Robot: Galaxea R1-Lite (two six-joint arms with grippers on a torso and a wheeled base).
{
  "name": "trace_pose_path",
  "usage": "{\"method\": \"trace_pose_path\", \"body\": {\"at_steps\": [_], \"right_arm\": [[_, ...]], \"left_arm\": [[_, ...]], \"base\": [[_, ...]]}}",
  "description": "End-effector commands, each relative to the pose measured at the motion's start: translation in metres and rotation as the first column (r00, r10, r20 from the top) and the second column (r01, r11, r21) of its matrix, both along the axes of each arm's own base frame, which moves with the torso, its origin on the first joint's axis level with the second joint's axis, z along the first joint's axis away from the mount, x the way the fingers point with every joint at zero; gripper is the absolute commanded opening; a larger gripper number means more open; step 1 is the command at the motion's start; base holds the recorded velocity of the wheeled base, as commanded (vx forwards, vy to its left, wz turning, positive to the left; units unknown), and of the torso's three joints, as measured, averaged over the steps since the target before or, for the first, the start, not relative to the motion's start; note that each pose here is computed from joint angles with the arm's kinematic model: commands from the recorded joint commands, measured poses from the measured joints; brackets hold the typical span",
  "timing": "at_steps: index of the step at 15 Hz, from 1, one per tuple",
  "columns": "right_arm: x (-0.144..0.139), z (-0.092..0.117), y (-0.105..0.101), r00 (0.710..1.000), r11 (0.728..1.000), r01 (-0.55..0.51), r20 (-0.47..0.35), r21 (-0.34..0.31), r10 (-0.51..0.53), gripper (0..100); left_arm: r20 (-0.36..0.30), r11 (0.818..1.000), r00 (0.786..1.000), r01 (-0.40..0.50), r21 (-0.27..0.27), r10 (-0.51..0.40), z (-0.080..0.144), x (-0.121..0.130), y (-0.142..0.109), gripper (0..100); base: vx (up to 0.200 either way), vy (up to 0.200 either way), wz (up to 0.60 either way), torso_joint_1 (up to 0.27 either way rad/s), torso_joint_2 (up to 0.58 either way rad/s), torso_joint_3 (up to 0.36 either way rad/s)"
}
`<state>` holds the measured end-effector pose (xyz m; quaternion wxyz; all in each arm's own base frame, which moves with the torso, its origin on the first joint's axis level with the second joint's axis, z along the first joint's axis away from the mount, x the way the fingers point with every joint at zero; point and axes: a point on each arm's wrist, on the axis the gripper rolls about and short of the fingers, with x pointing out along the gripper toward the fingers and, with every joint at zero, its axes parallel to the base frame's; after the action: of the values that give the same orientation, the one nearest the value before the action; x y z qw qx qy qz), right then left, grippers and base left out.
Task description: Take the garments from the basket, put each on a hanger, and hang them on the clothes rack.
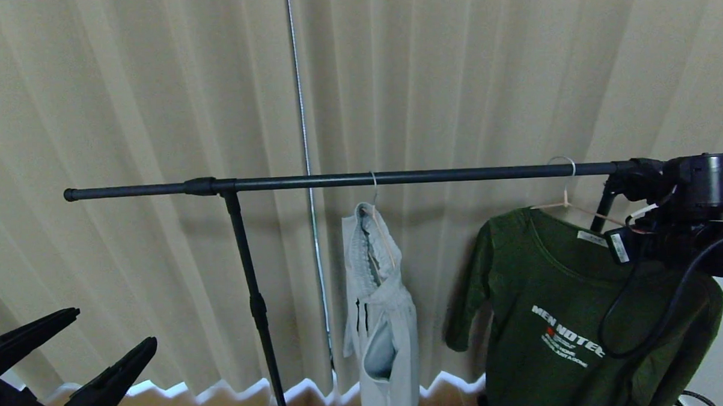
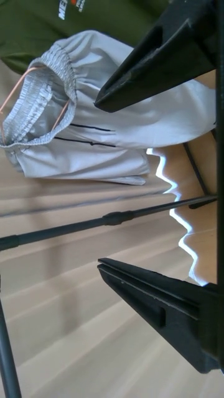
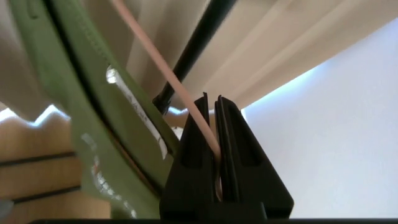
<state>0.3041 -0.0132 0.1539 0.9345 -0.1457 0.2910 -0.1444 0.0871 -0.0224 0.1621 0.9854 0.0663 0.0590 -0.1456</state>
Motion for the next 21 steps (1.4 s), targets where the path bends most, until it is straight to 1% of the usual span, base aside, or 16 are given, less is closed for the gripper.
{"method": "trace_pose_path", "body": {"at_steps": [1,4,6,7,9,11,12,14,15,16,17,18,20,21], "right_arm": [[0.003,-0.008,0.005,0.999,1.000,-0.016,-0.028,0.001,0.016,0],[0.000,-0.009,0.017,0.998,0.998,-0.057,-0.032,0.007,0.057,0],[-0.002,-0.010,0.025,0.998,0.998,-0.057,-0.022,0.037,0.058,0],[-0.001,-0.011,0.025,0.999,0.998,-0.050,-0.018,0.049,0.051,100],[-0.004,-0.012,0.025,0.999,0.997,-0.048,-0.023,0.054,0.049,100],[-0.009,-0.011,0.025,0.999,0.996,-0.044,-0.013,0.074,0.045,100],[-0.017,-0.009,0.025,0.999,0.994,-0.039,0.017,0.100,0.037,100],[-0.023,-0.016,0.026,0.996,0.992,-0.058,0.072,0.113,0.050,100],[-0.026,-0.020,0.026,0.987,0.988,-0.093,0.140,0.126,0.076,100],[-0.028,-0.021,0.027,0.976,0.982,-0.133,0.189,0.135,0.106,100],[-0.032,-0.024,0.027,0.967,0.975,-0.170,0.214,0.142,0.138,100],[-0.036,-0.026,0.027,0.959,0.970,-0.200,0.231,0.135,0.166,100],[-0.040,-0.027,0.028,0.945,0.964,-0.235,0.260,0.124,0.197,100],[-0.042,-0.026,0.028,0.933,0.957,-0.261,0.287,0.127,0.216,100]], "left_arm": [[-0.002,1.000,1.000,-0.003,0.001,0.003,0.000,0.000,0.000,100],[-0.003,1.000,1.000,-0.003,0.001,0.003,0.000,0.000,0.000,100],[-0.004,1.000,1.000,-0.003,0.000,0.003,0.000,0.000,0.000,100],[-0.002,1.000,1.000,-0.005,-0.001,0.005,0.000,0.000,0.000,100],[-0.001,1.000,1.000,-0.005,-0.001,0.005,0.000,0.000,0.000,100],[-0.002,1.000,1.000,-0.006,-0.001,0.006,0.000,0.000,0.000,100],[-0.002,1.000,1.000,-0.006,-0.001,0.006,0.000,0.000,0.000,100],[-0.004,1.000,1.000,-0.008,0.000,0.008,0.000,0.000,0.000,100],[-0.007,1.000,1.000,-0.008,0.001,0.008,-0.001,0.000,0.001,100],[-0.005,1.000,1.000,-0.009,0.000,0.009,-0.001,0.000,0.001,100],[-0.003,1.000,1.000,-0.018,0.000,0.018,-0.001,0.000,0.001,100],[-0.005,0.999,0.999,-0.035,0.002,0.035,-0.001,0.000,0.003,100],[-0.002,0.998,0.998,-0.060,0.001,0.060,-0.001,0.000,0.005,100],[0.010,0.997,0.997,-0.073,-0.002,0.073,0.001,-0.001,0.007,100]], "base": [[0.000,0.000,0.00,0.000,0.00,0.000],[0.000,0.000,0.00,0.000,0.00,0.000],[0.000,0.000,0.00,0.000,0.00,0.000],[0.000,0.000,0.00,0.000,0.00,0.000],[0.000,0.000,0.00,0.000,0.00,0.000],[0.000,0.000,0.00,0.000,0.00,0.000],[0.000,0.000,0.00,0.000,0.00,0.000],[0.000,0.000,0.00,0.000,0.00,0.000],[0.000,0.000,0.00,0.000,0.00,0.000],[0.000,0.000,0.00,0.000,0.00,0.000],[0.000,0.000,0.00,0.000,0.00,0.000],[0.000,0.000,0.00,0.000,0.00,0.000],[0.000,0.000,0.00,0.000,0.00,0.000],[0.000,0.000,0.00,0.000,0.00,0.000]]}}
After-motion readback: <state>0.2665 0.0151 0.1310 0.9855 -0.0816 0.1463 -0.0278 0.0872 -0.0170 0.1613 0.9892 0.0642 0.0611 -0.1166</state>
